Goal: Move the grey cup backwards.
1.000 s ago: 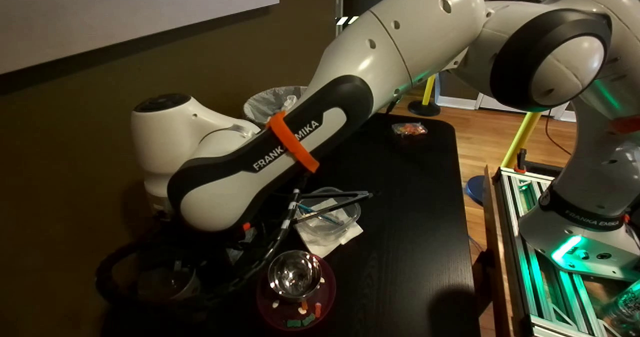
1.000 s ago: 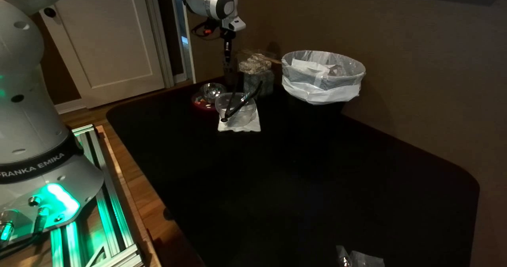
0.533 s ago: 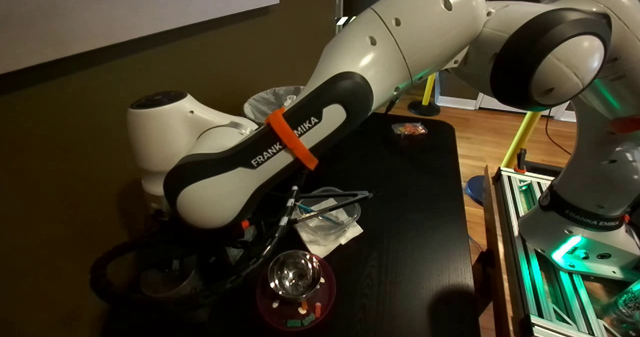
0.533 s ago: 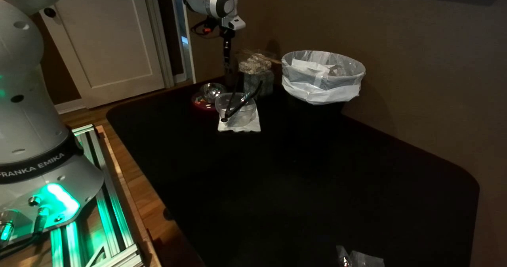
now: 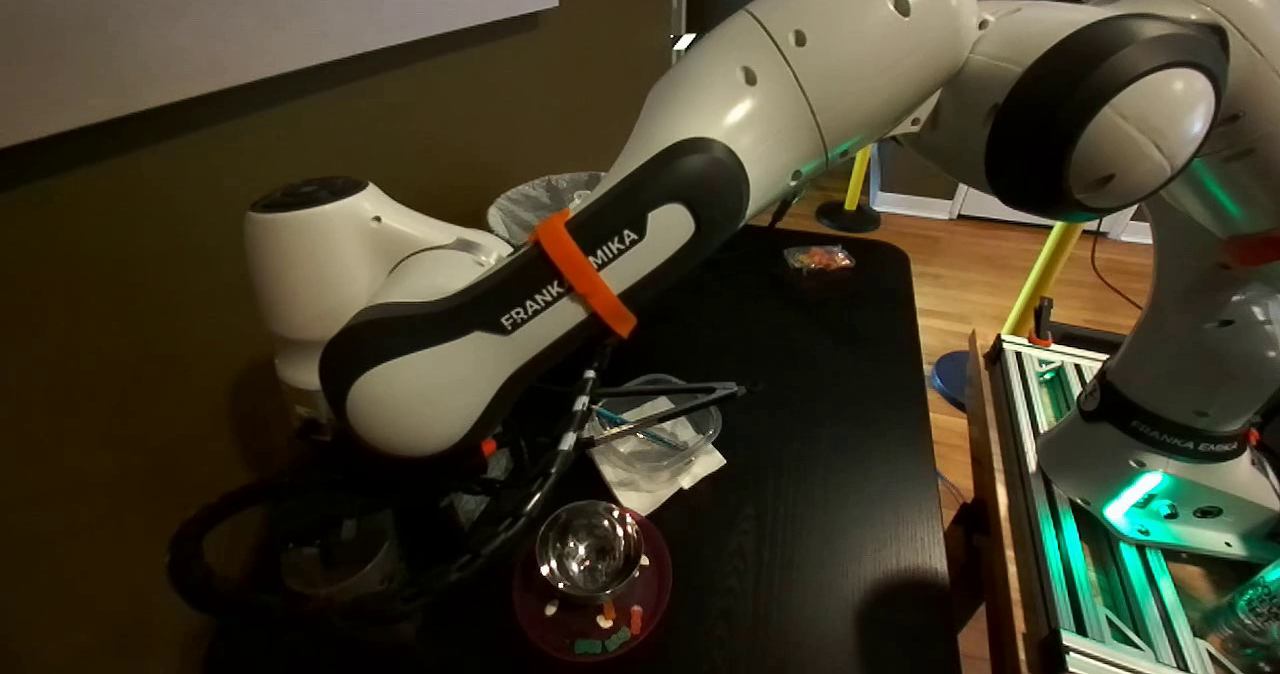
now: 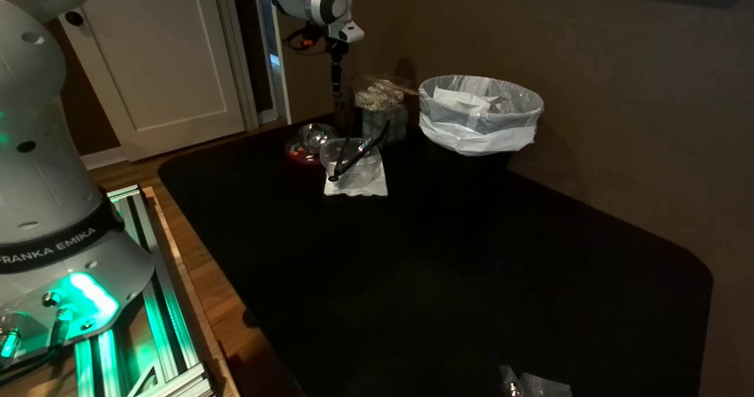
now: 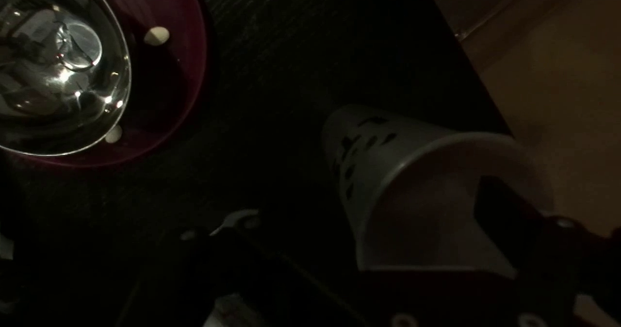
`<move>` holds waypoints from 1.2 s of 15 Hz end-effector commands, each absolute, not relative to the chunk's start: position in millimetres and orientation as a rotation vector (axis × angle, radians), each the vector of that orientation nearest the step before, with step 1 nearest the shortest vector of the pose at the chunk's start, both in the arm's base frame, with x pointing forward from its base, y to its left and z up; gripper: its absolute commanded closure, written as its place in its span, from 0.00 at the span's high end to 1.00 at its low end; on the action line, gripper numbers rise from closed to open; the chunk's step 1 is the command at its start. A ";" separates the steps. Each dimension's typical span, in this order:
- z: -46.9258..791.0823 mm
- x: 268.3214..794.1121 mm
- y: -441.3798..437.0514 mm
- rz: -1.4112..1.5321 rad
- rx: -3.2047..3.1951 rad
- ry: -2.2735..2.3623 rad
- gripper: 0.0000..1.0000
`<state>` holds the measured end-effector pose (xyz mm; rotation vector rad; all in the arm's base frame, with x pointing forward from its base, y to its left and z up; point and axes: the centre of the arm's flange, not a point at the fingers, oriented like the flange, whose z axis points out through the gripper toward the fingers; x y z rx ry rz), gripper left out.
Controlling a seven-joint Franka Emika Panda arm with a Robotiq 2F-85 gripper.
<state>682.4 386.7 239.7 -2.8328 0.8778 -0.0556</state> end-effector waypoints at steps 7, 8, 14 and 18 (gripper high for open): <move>293.2 650.2 390.3 -0.165 -2.891 0.801 1.00; 303.0 641.5 389.4 -0.175 -2.897 0.741 1.00; 362.6 616.8 372.8 -0.436 -2.854 0.683 1.00; 395.8 607.5 339.7 -0.640 -2.710 0.774 1.00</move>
